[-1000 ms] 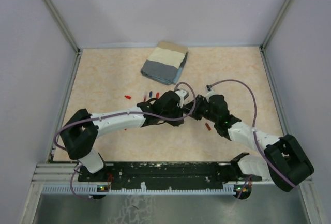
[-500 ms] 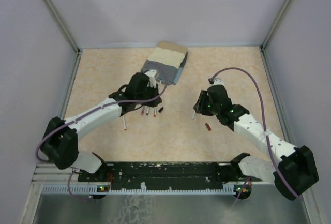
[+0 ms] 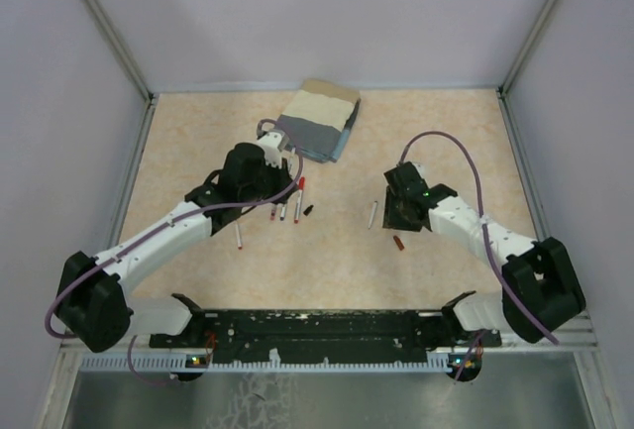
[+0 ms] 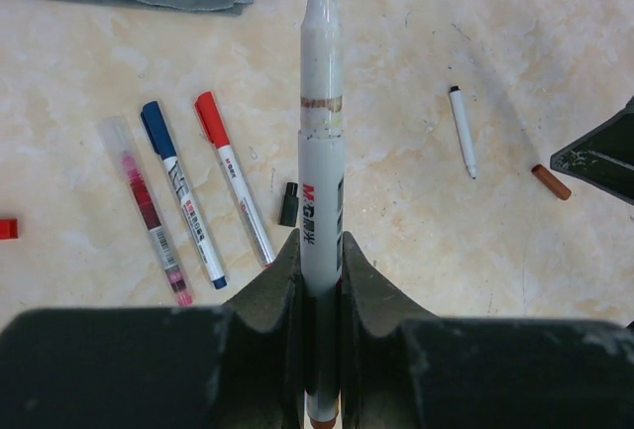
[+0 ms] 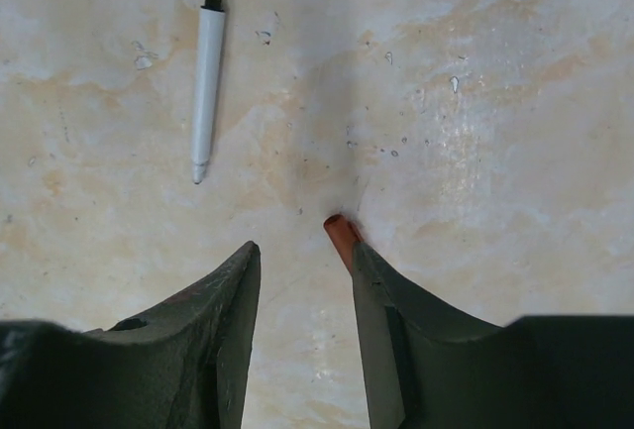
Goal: Insert the pens into the pen caps
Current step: Pick up the pen cap from the center of the board.
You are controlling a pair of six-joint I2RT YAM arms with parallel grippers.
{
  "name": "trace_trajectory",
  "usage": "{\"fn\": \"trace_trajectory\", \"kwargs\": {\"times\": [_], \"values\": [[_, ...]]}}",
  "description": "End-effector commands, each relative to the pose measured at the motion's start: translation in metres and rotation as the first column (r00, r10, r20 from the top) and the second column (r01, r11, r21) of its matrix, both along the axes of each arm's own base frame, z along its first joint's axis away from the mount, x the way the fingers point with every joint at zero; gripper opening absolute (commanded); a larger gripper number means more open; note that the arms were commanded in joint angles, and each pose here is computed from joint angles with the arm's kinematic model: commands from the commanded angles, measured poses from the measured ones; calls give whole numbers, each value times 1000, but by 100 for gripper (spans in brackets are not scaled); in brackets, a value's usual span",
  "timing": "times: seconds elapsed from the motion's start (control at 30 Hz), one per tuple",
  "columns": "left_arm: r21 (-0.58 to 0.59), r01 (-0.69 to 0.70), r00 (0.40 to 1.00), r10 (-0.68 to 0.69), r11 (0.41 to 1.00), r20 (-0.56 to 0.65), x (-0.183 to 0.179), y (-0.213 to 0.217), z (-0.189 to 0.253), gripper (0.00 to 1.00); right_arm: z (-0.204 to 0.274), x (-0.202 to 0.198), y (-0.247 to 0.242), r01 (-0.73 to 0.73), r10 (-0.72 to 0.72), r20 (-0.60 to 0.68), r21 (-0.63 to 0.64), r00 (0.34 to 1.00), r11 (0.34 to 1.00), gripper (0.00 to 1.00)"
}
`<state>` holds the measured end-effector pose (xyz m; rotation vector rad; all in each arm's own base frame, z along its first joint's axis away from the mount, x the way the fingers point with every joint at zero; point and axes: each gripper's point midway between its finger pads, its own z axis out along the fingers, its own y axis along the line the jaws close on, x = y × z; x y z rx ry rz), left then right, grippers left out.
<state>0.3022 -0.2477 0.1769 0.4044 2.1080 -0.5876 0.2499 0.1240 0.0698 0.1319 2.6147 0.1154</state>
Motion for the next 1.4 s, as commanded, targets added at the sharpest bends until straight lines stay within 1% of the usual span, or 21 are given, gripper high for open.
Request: {"fn": "trace_trajectory", "kwargs": {"times": [0.0,0.1,0.27,0.4,0.6,0.73,1.03,1.23,1.37], "values": [[-1,6,1000,-6,1000,12,1,1,-1,0,-2,13,7,20,-19,-10,35,1000,999,44],[13,-13,1000,13,1000,15,3,6,-2,0,-10,17,10,9,-8,-17,48,1000,999,47],[24,-23,1000,22,999,21,4,9,-1,0,-20,17,15,-21,24,-35,76,999,997,48],[33,-26,1000,25,999,14,5,10,-3,0,-30,14,10,-21,24,-66,44,998,999,48],[26,-15,1000,15,1000,7,5,7,-2,0,-40,13,0,-13,12,-77,-17,997,1000,49],[24,-9,1000,9,1000,1,5,5,-3,0,-44,12,2,-29,28,-90,-13,996,999,49],[24,-16,1000,16,1000,-16,5,5,-9,0,-51,-11,17,-111,124,-164,86,979,990,49],[22,-7,999,7,1000,-31,4,2,-14,0,-48,-27,31,-173,208,-196,179,958,969,53],[23,7,999,-6,1000,-54,3,0,-20,0,-47,-37,34,-189,234,-227,203,945,961,54]]}}
